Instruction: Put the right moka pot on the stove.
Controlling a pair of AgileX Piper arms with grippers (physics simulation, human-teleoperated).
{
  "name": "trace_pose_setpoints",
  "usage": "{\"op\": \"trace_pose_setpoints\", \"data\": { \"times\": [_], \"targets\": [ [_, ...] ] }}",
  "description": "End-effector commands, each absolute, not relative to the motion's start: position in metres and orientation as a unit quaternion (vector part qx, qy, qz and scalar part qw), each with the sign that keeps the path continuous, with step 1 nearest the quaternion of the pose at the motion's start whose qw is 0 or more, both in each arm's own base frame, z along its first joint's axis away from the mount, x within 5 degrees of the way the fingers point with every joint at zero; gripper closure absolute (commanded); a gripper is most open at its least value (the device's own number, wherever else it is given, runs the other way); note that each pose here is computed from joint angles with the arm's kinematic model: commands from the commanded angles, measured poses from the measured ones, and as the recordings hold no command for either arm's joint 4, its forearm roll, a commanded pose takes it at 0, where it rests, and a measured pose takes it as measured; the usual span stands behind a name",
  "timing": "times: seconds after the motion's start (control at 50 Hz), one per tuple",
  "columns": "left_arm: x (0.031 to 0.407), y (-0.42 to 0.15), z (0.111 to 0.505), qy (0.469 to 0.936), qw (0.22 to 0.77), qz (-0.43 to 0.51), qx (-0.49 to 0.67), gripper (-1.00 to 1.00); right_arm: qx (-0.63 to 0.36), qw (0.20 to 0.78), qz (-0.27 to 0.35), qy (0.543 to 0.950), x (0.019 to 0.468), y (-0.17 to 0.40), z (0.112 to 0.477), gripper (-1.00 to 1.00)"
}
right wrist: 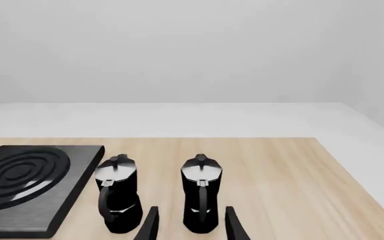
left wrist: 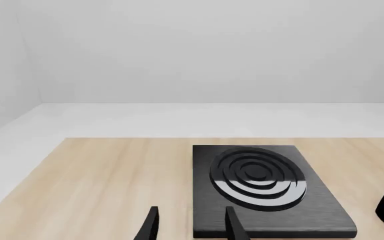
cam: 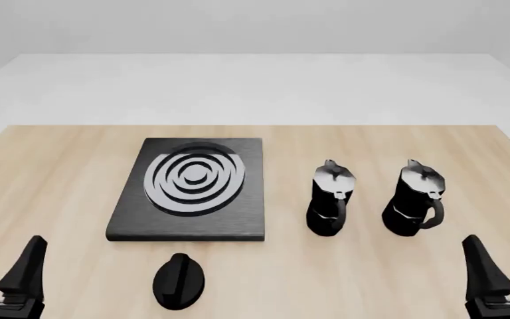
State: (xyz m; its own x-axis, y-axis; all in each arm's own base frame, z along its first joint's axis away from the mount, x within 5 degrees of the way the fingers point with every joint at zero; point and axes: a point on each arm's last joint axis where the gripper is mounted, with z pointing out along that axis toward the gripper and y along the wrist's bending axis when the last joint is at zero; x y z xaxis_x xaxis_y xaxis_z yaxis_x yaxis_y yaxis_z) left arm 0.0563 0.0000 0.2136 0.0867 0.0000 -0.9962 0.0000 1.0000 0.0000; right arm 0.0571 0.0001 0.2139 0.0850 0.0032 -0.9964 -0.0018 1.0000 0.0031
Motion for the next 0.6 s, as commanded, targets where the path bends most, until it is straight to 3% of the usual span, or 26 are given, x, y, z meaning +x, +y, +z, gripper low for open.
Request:
{"op": "trace_pose_setpoints", "data": {
  "times": [0.02,0.3,0.6],
  "targets": [
    [0.057,0.000,0.214,0.676,0.737,0.000,0.000,-1.00,0.003,0.727,0.003,0.687,0.067,0.000,0.215,-1.00],
    [0.057,0.000,0.214,0.676,0.737,0.000,0.000,-1.00,0.026,0.671,-0.024,0.741,0.138,-0.010,0.189,-1.00],
    [0.057,0.000,0.214,0.676,0.737,0.000,0.000,-1.00,0.038,0.646,-0.025,0.762,0.164,-0.015,0.157,-1.00]
  ]
}}
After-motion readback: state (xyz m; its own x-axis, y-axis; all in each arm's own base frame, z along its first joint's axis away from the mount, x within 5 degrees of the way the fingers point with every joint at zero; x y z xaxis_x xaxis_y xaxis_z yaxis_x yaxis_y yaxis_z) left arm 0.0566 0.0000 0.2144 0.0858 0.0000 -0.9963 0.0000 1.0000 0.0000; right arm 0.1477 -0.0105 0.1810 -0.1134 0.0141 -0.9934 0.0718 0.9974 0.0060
